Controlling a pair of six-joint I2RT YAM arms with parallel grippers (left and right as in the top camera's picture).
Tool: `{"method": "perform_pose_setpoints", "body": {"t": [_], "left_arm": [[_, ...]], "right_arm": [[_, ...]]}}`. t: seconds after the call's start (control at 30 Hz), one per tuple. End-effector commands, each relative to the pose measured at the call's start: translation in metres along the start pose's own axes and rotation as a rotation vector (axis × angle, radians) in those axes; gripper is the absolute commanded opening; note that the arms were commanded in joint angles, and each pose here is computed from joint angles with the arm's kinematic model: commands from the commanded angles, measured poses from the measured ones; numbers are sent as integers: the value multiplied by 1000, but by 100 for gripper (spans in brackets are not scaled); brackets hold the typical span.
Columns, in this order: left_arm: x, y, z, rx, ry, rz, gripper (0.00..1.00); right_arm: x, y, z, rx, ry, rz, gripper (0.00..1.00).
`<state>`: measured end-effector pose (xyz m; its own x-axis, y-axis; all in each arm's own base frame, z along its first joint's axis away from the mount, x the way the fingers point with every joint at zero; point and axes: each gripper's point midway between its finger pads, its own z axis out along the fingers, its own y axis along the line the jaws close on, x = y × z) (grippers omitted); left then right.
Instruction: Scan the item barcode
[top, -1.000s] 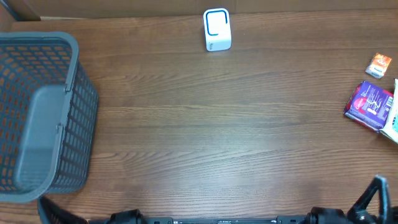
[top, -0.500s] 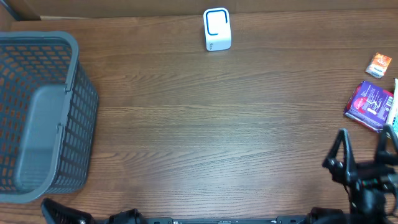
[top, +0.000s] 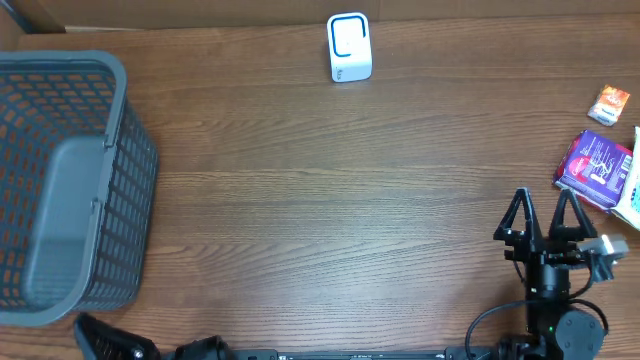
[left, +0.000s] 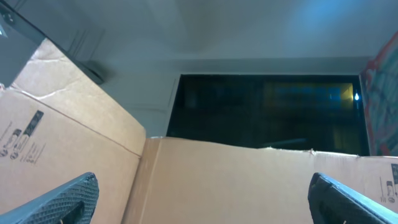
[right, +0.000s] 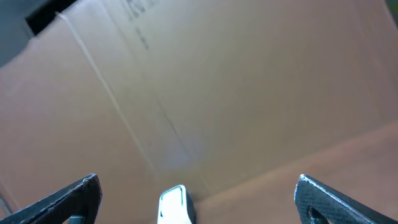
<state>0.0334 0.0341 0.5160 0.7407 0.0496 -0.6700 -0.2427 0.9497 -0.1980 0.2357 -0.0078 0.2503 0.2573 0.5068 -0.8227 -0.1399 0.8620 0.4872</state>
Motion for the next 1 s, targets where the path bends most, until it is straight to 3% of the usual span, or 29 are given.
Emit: {"method": "perform_pose_setpoints", "body": {"t": [0.0,0.23,0.37,0.7,0.97], "left_arm": [[10,-1,1,8,18,-18,100],[33,2,3,1,68,-19,100],[63,6,3,-12,143,-21,100],[192,24,-13,-67,421,-118,100],[259,20,-33,-7,544,-129,100]], "right_arm": [[17,-12,-1,47,56,22,100],[71,-41,-14,170,284,38,100],[76,-45,-14,183,307,15,100],[81,-49,-15,202,326,15,100],[81,-49,-15,202,326,15,100]]}}
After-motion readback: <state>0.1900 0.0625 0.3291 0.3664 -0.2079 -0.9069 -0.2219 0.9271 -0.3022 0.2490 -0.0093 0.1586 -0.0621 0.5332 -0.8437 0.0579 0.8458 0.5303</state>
